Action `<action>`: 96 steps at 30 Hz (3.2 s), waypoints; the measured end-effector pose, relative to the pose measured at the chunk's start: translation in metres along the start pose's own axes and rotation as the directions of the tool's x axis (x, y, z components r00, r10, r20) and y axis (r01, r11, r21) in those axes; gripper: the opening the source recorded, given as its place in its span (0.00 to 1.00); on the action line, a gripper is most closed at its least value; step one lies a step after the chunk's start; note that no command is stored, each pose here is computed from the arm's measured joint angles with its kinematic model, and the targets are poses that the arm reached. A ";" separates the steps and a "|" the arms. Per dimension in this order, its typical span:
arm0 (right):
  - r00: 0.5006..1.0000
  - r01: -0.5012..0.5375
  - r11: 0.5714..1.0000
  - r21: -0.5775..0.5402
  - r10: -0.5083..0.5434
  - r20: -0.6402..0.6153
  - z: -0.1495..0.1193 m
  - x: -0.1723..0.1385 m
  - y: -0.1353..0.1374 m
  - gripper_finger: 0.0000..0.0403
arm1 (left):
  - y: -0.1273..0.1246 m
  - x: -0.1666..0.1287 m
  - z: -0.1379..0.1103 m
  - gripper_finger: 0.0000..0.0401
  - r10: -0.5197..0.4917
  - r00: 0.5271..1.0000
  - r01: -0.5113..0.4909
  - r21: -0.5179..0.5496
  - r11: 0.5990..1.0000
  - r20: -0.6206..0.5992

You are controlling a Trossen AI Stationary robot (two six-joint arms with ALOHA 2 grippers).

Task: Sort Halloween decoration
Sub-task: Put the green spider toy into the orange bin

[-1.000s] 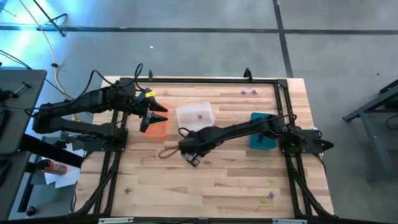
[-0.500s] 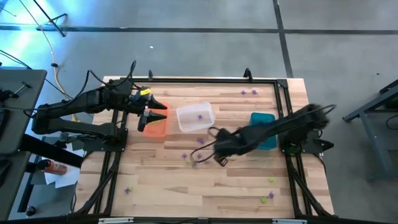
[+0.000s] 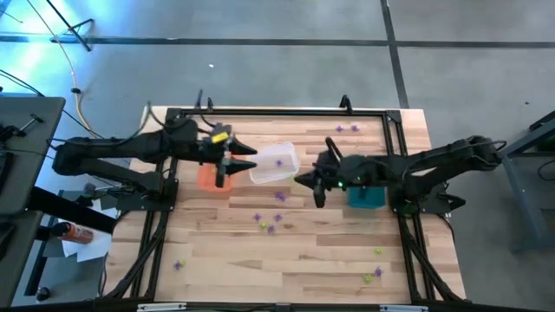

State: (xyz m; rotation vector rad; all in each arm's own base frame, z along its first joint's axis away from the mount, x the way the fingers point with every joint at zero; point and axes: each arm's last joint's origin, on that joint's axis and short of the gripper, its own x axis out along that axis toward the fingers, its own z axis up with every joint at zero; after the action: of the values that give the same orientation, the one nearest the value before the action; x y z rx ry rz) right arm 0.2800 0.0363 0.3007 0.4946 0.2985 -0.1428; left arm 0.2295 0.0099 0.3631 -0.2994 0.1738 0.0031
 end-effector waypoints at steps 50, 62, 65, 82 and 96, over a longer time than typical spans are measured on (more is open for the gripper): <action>0.984 0.153 0.906 -0.395 -0.104 0.144 0.067 0.029 0.001 0.00 | 0.019 0.047 -0.010 0.03 0.147 0.988 -0.140 -0.111 0.984 0.053; 0.973 0.229 0.899 -0.373 -0.214 0.083 0.064 0.016 -0.006 0.22 | 0.033 0.029 -0.016 0.01 0.267 0.960 -0.275 -0.107 0.955 -0.086; 0.938 0.337 0.856 -0.393 -0.341 0.063 0.061 0.005 -0.012 0.37 | 0.038 0.009 -0.018 0.00 0.366 0.918 -0.382 -0.092 0.920 -0.153; 0.868 0.463 0.844 -0.272 -0.494 -0.056 0.053 0.000 -0.036 0.52 | 0.090 -0.044 -0.111 0.00 0.565 0.519 -0.798 -0.127 0.589 -0.642; 0.874 0.456 0.861 -0.226 -0.481 -0.065 0.054 0.000 -0.037 0.52 | 0.112 -0.038 -0.174 0.00 0.382 0.505 -0.798 -0.250 0.548 -0.774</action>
State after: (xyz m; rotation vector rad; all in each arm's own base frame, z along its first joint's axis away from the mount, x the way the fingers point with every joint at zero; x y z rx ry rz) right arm 0.2861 -0.0220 0.3295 0.2165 0.5450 -0.5565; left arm 0.1589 0.0667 0.1726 -0.8643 1.0121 0.7400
